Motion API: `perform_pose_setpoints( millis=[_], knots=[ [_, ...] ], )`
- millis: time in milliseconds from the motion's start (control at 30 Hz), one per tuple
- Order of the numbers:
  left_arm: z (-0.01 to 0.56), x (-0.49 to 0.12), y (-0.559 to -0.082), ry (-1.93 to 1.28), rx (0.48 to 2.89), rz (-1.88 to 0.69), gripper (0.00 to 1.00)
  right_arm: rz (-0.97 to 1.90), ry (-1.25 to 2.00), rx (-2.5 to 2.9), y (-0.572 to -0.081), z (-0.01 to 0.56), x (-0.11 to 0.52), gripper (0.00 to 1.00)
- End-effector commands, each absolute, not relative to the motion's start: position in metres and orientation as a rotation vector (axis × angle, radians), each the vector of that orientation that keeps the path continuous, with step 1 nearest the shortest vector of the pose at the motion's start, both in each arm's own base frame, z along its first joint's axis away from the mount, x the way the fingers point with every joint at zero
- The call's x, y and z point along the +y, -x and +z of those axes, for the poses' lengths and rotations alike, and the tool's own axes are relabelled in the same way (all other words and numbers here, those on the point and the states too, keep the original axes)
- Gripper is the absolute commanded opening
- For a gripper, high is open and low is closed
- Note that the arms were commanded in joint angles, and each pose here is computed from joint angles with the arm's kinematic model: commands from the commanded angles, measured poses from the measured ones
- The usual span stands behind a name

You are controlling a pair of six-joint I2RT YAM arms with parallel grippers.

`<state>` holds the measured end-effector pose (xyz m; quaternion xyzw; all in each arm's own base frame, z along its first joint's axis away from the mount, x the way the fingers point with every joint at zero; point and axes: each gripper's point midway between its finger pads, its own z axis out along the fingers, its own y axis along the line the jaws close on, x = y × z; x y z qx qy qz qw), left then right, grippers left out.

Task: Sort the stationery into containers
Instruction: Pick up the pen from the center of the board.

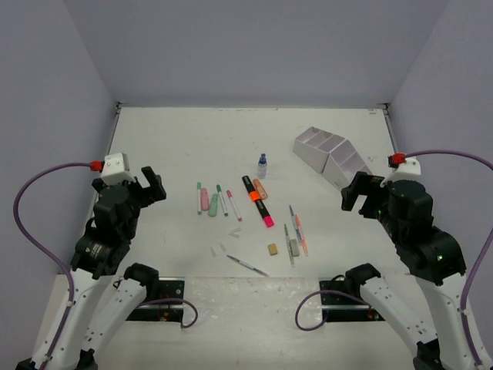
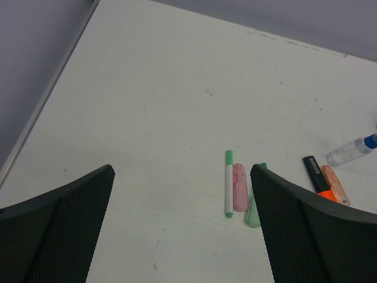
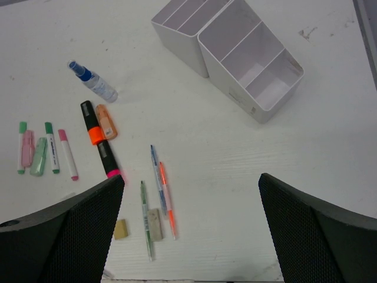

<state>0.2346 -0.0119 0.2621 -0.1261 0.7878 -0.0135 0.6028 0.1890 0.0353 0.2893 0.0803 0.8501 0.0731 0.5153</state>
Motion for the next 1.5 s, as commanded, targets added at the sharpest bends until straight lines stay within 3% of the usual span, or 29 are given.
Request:
perform_pose_setpoints(
  millis=[0,167,400,600,700,867,1467],
  knots=[
    [0.268,-0.011,-0.238,0.321,1.789,-0.041,1.0,0.216,-0.193,2.017,-0.19,0.294,0.04,0.99],
    [0.266,-0.016,-0.24,0.302,1.799,-0.058,1.0,0.421,-0.121,1.992,-0.196,0.296,0.075,0.99],
    [0.261,-0.021,-0.244,0.279,1.82,-0.071,1.0,0.361,-0.125,2.282,-0.221,0.228,0.093,0.98],
    [0.254,-0.031,-0.248,0.239,1.853,-0.099,1.0,0.052,-0.063,2.542,-0.228,0.149,0.095,0.79],
    [0.253,-0.034,-0.249,0.225,1.861,-0.108,1.0,0.123,-0.006,2.611,-0.224,0.127,0.114,0.61],
    [0.249,-0.037,-0.25,0.21,1.875,-0.116,1.0,0.19,0.002,2.664,-0.221,0.103,0.132,0.49],
    [0.25,-0.043,-0.25,0.182,1.873,-0.145,1.0,0.172,-0.085,2.688,-0.22,0.045,0.149,0.38]
  ],
)
